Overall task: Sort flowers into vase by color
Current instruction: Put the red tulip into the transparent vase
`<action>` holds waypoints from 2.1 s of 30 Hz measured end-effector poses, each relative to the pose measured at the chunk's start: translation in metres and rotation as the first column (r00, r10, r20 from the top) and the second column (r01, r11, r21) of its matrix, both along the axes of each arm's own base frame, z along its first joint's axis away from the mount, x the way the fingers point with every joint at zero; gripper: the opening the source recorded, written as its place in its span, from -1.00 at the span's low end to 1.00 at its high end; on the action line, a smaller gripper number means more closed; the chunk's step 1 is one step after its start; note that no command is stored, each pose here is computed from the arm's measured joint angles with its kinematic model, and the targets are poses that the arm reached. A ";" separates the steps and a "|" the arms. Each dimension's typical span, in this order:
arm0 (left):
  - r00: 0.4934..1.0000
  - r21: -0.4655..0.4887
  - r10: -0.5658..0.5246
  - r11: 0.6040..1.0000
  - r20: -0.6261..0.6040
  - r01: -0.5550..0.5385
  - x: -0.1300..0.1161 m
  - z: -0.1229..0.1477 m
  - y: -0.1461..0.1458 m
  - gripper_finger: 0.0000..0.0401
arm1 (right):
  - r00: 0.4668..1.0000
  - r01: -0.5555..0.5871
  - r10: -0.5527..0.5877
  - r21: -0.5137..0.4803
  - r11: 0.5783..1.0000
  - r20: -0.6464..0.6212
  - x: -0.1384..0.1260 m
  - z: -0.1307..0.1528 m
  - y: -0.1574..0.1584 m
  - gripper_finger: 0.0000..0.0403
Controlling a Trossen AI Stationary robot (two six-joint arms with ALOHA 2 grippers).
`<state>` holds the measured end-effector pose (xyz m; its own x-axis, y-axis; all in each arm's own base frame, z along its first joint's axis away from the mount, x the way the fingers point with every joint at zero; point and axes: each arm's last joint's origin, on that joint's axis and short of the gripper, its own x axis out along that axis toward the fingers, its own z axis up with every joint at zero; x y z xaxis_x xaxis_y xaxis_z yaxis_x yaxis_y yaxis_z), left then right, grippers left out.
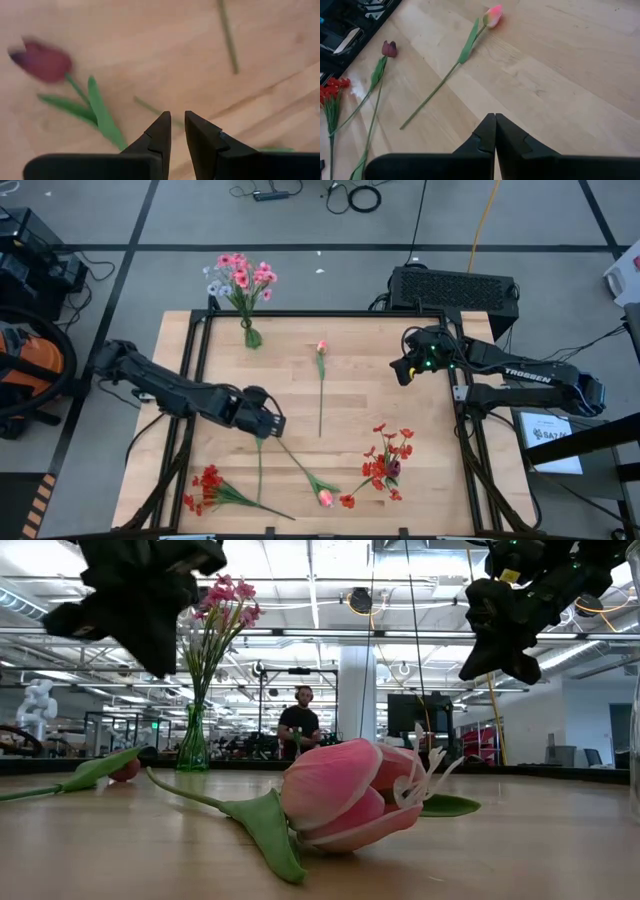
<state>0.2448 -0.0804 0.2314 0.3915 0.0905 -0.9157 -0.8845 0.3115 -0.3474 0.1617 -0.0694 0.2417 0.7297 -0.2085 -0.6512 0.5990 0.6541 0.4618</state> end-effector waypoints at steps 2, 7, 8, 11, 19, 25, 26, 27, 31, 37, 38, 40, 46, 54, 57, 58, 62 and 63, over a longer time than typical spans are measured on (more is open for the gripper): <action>0.999 -0.038 0.031 0.999 -0.029 -0.032 0.003 -0.007 -0.002 -0.70 | 1.000 -0.005 0.005 -0.005 1.000 -0.002 0.000 0.000 0.000 -1.00; 0.984 -0.109 0.130 0.984 -0.121 -0.143 0.010 -0.025 -0.006 -0.70 | 1.000 -0.005 0.005 0.000 1.000 -0.014 -0.001 -0.001 0.000 -1.00; 0.982 -0.110 0.136 0.982 -0.134 -0.151 0.012 -0.028 -0.007 -0.70 | 1.000 -0.005 0.005 0.002 1.000 -0.019 -0.001 -0.001 0.000 -1.00; 0.969 -0.122 0.147 0.977 -0.197 -0.173 0.014 -0.039 -0.009 -0.70 | 0.999 -0.017 0.017 -0.002 1.000 -0.040 -0.002 -0.003 0.001 -1.00; 0.937 -0.180 0.126 0.965 -0.327 -0.193 0.017 -0.058 -0.014 -0.68 | 0.998 -0.020 0.020 0.004 1.000 -0.061 -0.004 -0.004 0.002 -1.00; 0.933 -0.181 0.112 0.967 -0.341 -0.182 0.016 -0.061 -0.018 -0.51 | 0.997 -0.033 0.032 -0.008 0.999 -0.065 -0.004 -0.004 0.002 -1.00; 0.934 -0.181 0.110 0.967 -0.341 -0.180 0.016 -0.061 -0.018 -0.47 | 0.997 -0.033 0.032 -0.008 0.999 -0.065 -0.004 -0.004 0.002 -1.00; 0.934 -0.181 0.108 0.967 -0.341 -0.178 0.016 -0.061 -0.019 -0.43 | 0.997 -0.033 0.032 -0.008 0.999 -0.065 -0.004 -0.004 0.002 -1.00; 0.930 -0.184 0.115 0.965 -0.348 -0.188 0.015 -0.061 -0.021 -0.33 | 0.997 -0.035 0.035 -0.011 0.999 -0.066 -0.004 -0.004 0.002 -1.00; 0.896 -0.176 0.183 0.946 -0.405 -0.273 0.004 -0.073 -0.022 -0.32 | 0.997 -0.042 0.041 -0.016 0.999 -0.071 -0.004 -0.005 0.002 -1.00; 0.897 -0.180 0.180 0.946 -0.403 -0.270 0.002 -0.076 -0.022 -0.32 | 0.996 -0.047 0.045 -0.019 0.999 -0.074 -0.004 -0.005 0.002 -1.00; 0.910 -0.198 0.166 0.946 -0.379 -0.256 0.001 -0.083 -0.022 -0.32 | 0.995 -0.053 0.051 -0.022 0.998 -0.081 -0.004 -0.005 0.002 -1.00; 0.937 -0.246 0.155 0.940 -0.312 -0.238 0.001 -0.094 -0.022 -0.32 | 0.993 -0.059 0.057 -0.021 0.998 -0.100 -0.005 -0.006 0.002 -1.00; 0.941 -0.247 0.071 0.956 -0.330 -0.159 -0.002 -0.095 -0.022 -0.88 | 0.993 -0.061 0.059 -0.023 0.998 -0.100 -0.005 -0.006 0.002 -1.00; 0.946 -0.236 0.052 0.963 -0.319 -0.132 -0.003 -0.092 -0.021 -0.95 | 0.993 -0.075 0.075 0.001 0.997 -0.088 -0.005 -0.006 0.003 -1.00; 0.946 -0.230 0.052 0.964 -0.321 -0.131 -0.005 -0.090 -0.020 -0.97 | 0.993 -0.081 0.082 0.006 0.997 -0.085 -0.005 -0.006 0.003 -1.00; 0.937 -0.191 0.068 0.972 -0.342 -0.140 -0.016 -0.067 -0.015 -0.98 | 0.990 -0.103 0.107 0.054 0.993 -0.087 -0.007 -0.007 0.006 -1.00; 0.944 -0.186 0.070 0.973 -0.321 -0.136 -0.018 -0.055 -0.014 -0.98 | 0.988 -0.113 0.119 0.073 0.991 -0.094 -0.009 -0.008 0.007 -1.00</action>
